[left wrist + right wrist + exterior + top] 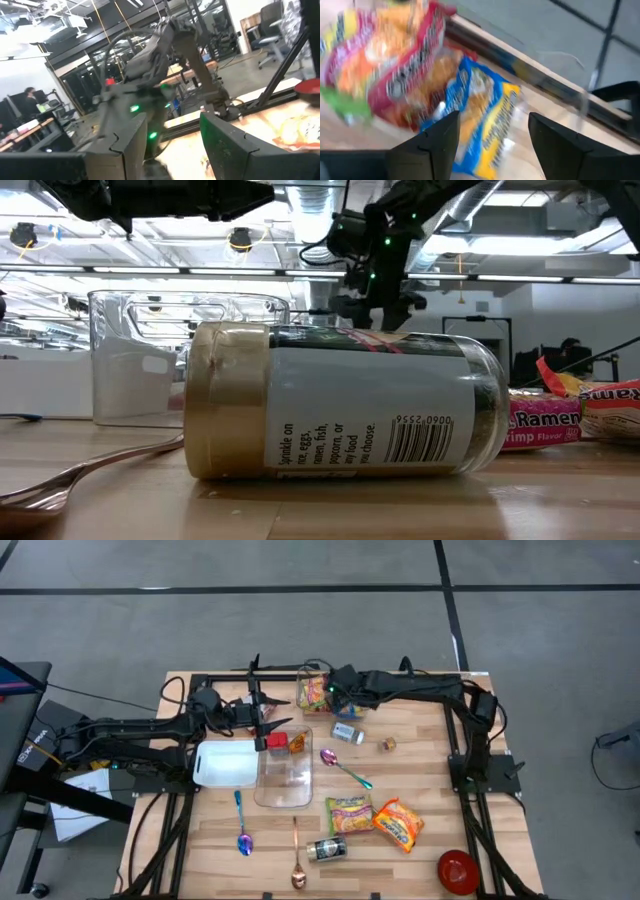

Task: Pick & Place Food Item
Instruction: Put the orange noodle pack into the top transparent bin

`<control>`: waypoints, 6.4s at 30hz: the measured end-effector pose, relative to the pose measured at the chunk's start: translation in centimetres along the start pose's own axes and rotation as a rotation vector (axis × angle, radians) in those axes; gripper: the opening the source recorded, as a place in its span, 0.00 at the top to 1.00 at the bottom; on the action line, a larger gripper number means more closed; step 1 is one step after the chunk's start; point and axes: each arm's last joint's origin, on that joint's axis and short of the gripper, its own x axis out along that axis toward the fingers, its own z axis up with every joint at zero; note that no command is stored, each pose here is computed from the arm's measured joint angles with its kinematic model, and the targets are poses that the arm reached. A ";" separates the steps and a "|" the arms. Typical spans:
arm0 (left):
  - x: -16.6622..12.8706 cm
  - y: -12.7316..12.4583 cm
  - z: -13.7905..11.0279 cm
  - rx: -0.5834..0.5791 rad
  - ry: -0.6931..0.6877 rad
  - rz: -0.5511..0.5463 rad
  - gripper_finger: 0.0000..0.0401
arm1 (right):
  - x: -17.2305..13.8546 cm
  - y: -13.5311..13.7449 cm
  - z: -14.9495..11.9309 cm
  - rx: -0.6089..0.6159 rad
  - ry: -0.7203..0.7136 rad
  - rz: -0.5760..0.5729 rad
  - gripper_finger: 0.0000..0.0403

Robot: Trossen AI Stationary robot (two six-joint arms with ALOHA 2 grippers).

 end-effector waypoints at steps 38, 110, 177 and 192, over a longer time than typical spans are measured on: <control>-0.1 -0.5 -1.5 -0.049 0.181 0.006 0.56 | -13.8 -2.9 -24.1 -0.542 0.308 0.683 0.51; -0.1 -0.5 -1.6 -0.053 0.183 0.003 0.56 | -15.0 0.7 -30.9 -0.367 0.475 0.642 1.00; -0.2 -0.5 -1.7 -0.052 0.193 -0.001 0.56 | -14.7 1.1 -29.9 -0.323 0.418 0.655 1.00; -0.2 -0.6 -1.8 -0.052 0.207 -0.007 0.56 | -19.0 -3.3 -21.0 -0.222 0.103 0.614 1.00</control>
